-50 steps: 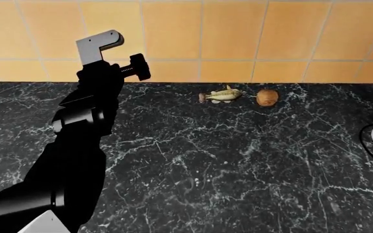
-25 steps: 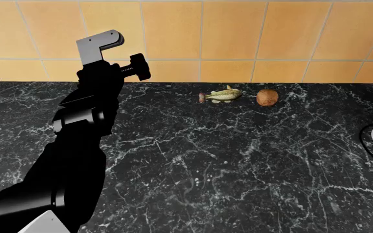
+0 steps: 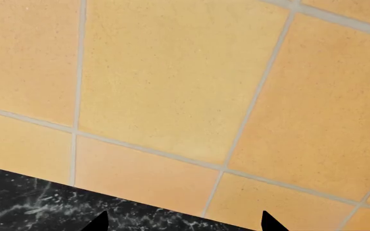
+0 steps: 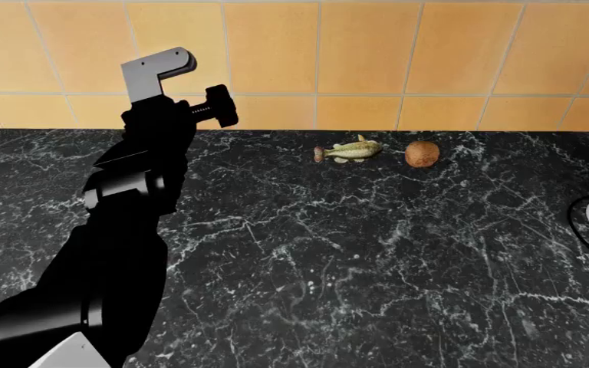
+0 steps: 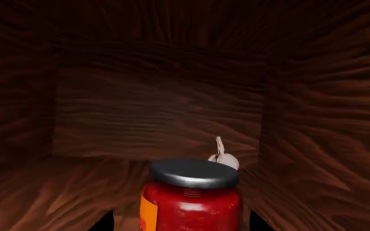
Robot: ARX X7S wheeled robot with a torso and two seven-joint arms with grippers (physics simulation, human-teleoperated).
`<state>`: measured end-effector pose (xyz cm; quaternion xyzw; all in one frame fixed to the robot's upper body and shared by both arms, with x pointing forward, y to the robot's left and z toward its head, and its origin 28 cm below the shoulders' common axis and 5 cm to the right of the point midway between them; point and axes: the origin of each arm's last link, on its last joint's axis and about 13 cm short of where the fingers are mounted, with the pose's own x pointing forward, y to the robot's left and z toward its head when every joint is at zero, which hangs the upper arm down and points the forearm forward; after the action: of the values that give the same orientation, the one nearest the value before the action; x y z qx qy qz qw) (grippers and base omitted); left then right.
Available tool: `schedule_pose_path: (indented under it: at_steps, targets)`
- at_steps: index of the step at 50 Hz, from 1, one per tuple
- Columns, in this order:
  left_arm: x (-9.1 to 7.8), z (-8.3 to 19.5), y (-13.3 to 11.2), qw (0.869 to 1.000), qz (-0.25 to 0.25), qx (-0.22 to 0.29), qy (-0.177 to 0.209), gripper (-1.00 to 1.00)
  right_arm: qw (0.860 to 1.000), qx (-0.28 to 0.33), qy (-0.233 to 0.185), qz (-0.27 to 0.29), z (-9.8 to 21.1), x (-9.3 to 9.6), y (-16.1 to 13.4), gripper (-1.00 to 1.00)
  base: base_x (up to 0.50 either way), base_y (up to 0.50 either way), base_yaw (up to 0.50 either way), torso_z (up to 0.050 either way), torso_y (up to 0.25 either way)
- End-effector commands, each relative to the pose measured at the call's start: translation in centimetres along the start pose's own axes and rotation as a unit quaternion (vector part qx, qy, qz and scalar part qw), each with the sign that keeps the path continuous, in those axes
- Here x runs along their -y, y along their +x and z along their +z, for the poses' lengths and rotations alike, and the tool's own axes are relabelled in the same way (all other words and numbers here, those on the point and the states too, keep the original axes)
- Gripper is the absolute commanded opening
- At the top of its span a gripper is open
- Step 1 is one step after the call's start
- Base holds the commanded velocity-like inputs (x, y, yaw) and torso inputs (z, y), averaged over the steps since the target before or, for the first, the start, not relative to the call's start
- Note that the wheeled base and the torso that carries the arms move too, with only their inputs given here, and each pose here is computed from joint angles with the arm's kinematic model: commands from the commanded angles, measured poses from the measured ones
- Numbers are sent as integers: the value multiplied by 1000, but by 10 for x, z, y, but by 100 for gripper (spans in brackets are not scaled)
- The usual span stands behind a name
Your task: Pick the salsa and boxed food from the counter and place them in the cabinets closest to them.
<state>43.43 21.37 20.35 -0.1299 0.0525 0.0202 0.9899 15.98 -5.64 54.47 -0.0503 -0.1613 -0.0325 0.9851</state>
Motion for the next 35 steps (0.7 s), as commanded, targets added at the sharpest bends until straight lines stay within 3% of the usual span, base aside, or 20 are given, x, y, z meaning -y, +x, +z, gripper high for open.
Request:
schedule_pose_path:
  at_steps: [1,16,30,35]
  targets:
    - [0,0,0,1000,-1,0,0,100,1000,25,-8,3,8,-2,-15,100,0,0,0,0,0]
    - [0,3,1,1000,12,19,-10,100,998,52,-9,23,8,-2,-35,100,0,0,0,0,0]
    - [15,38,1,996,-48,69,-32,100,995,81,34,55,2,8,-49,100,0,0,0,0,0]
    - [18,50,-18,994,-63,86,-34,100,992,98,46,67,-1,10,-51,100,0,0,0,0,0]
